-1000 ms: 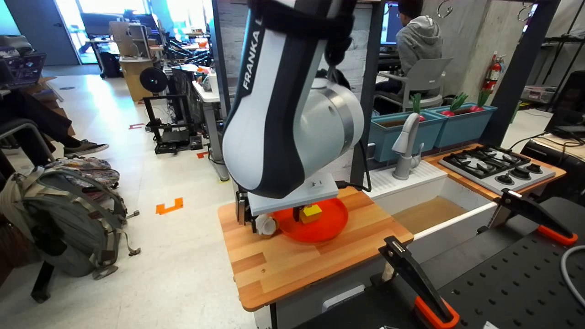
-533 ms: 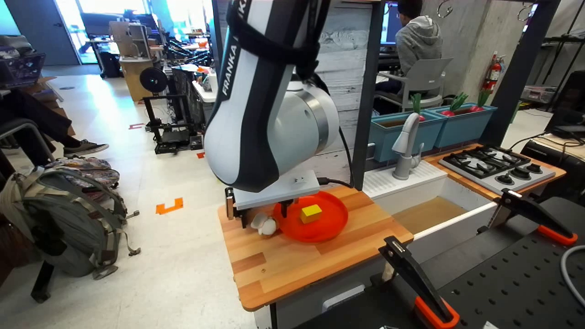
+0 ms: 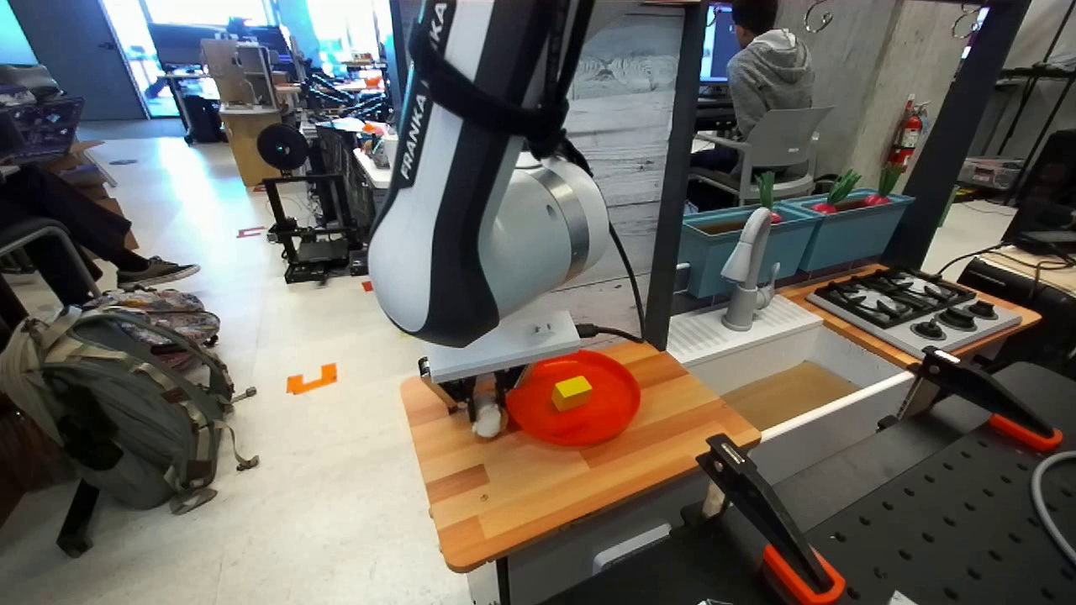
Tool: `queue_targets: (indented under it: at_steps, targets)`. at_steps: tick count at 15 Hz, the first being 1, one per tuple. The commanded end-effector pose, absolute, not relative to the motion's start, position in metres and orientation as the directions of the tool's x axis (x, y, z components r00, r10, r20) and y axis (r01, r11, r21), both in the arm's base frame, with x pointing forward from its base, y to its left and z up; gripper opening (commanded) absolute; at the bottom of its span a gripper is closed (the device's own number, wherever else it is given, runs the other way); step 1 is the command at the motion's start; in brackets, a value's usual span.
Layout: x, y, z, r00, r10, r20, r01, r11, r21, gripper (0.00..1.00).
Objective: Move the doll to the right
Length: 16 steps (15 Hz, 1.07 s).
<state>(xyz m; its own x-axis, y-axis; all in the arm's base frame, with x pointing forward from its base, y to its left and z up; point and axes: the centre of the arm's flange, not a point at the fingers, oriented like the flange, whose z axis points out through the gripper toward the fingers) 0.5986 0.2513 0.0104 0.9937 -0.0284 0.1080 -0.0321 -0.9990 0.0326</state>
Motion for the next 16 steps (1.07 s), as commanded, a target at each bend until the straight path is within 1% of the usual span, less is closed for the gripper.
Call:
queue_targets:
  at_steps: [1, 2, 3, 4, 6, 7, 11, 14, 16]
  targets:
    - [0.612, 0.248, 0.001, 0.996, -0.049, 0.078, -0.052, -0.998, 0.032, 0.05]
    - [0.612, 0.247, 0.002, 0.996, -0.051, 0.076, -0.054, -0.998, 0.031, 0.01]
    - [0.612, 0.247, 0.004, 0.996, -0.051, 0.076, -0.054, -0.998, 0.027, 0.0]
    - [0.61, 0.247, 0.008, 0.997, -0.046, 0.068, -0.047, -0.999, 0.015, 0.03]
    - [0.603, 0.25, 0.02, 0.997, -0.032, 0.064, -0.031, -0.999, -0.006, 0.01]
    - [0.597, 0.253, 0.028, 0.997, -0.022, 0.069, -0.021, -1.0, -0.015, 0.03]
    - [0.564, 0.258, 0.072, 0.996, -0.005, 0.094, -0.002, -1.0, -0.03, 0.03]
    - [0.531, 0.242, 0.112, 0.993, -0.014, 0.115, -0.01, -0.999, -0.035, 0.03]
    - [0.519, 0.218, 0.128, 0.987, -0.052, 0.151, -0.048, -0.998, -0.029, 0.03]
